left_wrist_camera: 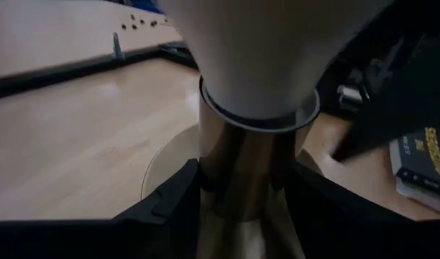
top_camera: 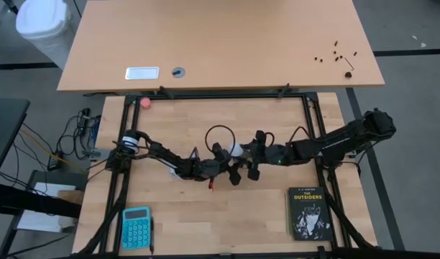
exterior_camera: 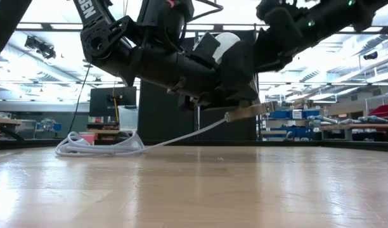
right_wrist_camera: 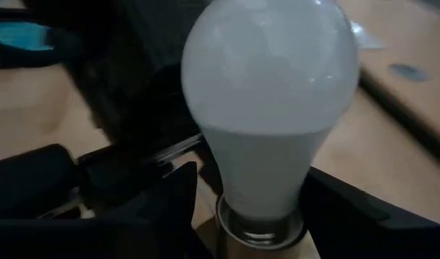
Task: Screw lightbulb
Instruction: Insert the white lightbulb into the silver lamp
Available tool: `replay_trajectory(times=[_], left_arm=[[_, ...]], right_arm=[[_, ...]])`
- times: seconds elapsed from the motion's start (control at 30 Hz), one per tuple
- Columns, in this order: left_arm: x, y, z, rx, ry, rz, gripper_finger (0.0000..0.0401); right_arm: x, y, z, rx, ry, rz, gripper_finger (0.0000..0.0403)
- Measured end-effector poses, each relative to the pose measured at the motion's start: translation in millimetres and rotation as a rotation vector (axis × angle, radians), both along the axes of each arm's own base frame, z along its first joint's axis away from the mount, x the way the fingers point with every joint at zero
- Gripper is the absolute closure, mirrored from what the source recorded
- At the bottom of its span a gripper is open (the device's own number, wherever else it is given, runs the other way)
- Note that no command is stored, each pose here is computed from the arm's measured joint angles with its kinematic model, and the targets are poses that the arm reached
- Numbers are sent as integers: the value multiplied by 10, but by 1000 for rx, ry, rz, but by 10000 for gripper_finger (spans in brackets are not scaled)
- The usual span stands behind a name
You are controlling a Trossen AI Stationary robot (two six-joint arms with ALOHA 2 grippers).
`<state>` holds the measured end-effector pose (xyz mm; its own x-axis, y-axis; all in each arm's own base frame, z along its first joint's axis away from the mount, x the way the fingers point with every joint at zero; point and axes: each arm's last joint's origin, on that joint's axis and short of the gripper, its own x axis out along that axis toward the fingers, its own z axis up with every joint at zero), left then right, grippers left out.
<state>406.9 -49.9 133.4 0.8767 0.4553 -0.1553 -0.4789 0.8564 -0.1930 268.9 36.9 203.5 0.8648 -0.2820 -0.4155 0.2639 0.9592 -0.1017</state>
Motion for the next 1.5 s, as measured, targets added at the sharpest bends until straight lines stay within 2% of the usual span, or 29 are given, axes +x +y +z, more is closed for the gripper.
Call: replay_trajectory(times=[0.23,0.47,0.73,1.0,1.17,1.5], left_arm=[[-6,-15,-62,-15,62,-61,213],[-12,-2,-111,-18,123,-106,213],[-6,47,-134,3,166,-165,213],[-5,44,-134,40,182,-181,213],[-5,44,-132,39,179,-180,213],[5,50,-109,36,153,-188,213]], right_arm=[[-125,-134,-236,90,-48,133,107],[-218,-151,-362,92,-25,145,81],[-214,-183,-335,57,-62,156,80],[-183,-285,-263,114,-161,200,80],[-279,-355,-304,142,-277,189,84],[-306,-352,-340,153,-268,221,116]])
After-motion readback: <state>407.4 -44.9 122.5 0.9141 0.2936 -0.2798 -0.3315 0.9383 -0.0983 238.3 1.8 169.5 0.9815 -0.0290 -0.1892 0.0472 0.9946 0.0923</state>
